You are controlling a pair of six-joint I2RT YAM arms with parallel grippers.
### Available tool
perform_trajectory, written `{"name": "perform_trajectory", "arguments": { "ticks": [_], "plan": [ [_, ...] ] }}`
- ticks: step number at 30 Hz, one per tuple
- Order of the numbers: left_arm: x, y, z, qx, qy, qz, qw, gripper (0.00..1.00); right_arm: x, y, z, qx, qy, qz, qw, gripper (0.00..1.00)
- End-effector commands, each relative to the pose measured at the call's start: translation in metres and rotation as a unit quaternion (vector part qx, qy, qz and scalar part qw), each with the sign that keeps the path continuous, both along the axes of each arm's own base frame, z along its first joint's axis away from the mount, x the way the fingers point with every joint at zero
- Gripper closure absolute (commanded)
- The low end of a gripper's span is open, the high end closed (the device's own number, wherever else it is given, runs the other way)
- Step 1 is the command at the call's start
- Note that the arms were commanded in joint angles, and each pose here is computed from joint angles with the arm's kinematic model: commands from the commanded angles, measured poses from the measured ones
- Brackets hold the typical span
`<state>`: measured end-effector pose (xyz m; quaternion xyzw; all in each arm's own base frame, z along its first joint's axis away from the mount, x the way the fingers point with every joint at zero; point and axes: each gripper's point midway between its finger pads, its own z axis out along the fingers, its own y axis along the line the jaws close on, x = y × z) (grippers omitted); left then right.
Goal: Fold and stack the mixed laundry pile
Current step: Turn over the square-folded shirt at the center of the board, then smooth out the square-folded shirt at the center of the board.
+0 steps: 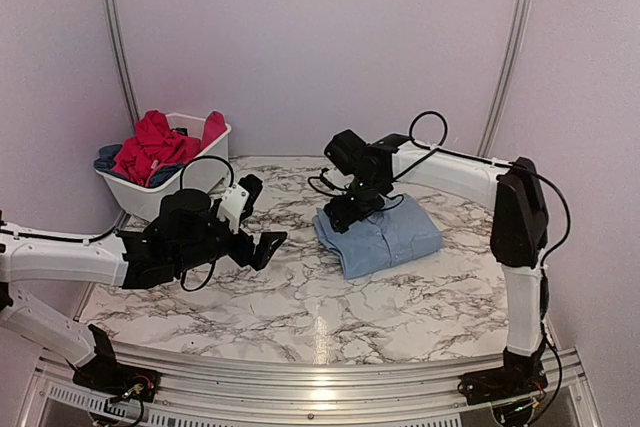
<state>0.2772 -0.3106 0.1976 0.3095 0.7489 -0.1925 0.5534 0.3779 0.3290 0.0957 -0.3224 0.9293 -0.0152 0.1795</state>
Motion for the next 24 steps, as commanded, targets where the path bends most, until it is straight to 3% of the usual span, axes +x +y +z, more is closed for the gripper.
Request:
{"name": "perform_trajectory", "arguments": {
  "ticks": [1,7,11,18,21,24],
  "plan": [
    [0.011,-0.009,0.017,-0.049,0.016,0.002,0.999,0.01,0.048,-0.041,0.083,0.184,-0.083,-0.062,0.977,0.23],
    [0.041,-0.052,0.005,-0.096,0.099,-0.025,0.99,0.01,0.063,-0.15,0.08,0.251,-0.112,-0.156,0.949,0.29],
    [0.054,-0.104,-0.018,-0.105,0.156,-0.073,0.979,0.01,0.049,-0.187,0.032,0.262,-0.075,-0.191,0.943,0.41],
    [0.061,-0.178,-0.066,-0.115,0.247,-0.138,0.952,0.13,0.025,-0.169,-0.045,0.292,0.021,-0.179,0.939,0.61],
    [0.059,-0.193,-0.09,-0.115,0.286,-0.148,0.94,0.16,0.009,-0.15,-0.058,0.299,0.044,-0.163,0.939,0.63],
    [0.063,-0.178,-0.123,-0.107,0.323,-0.115,0.933,0.18,-0.009,-0.141,-0.058,0.29,0.052,-0.155,0.943,0.62]
  ]
}}
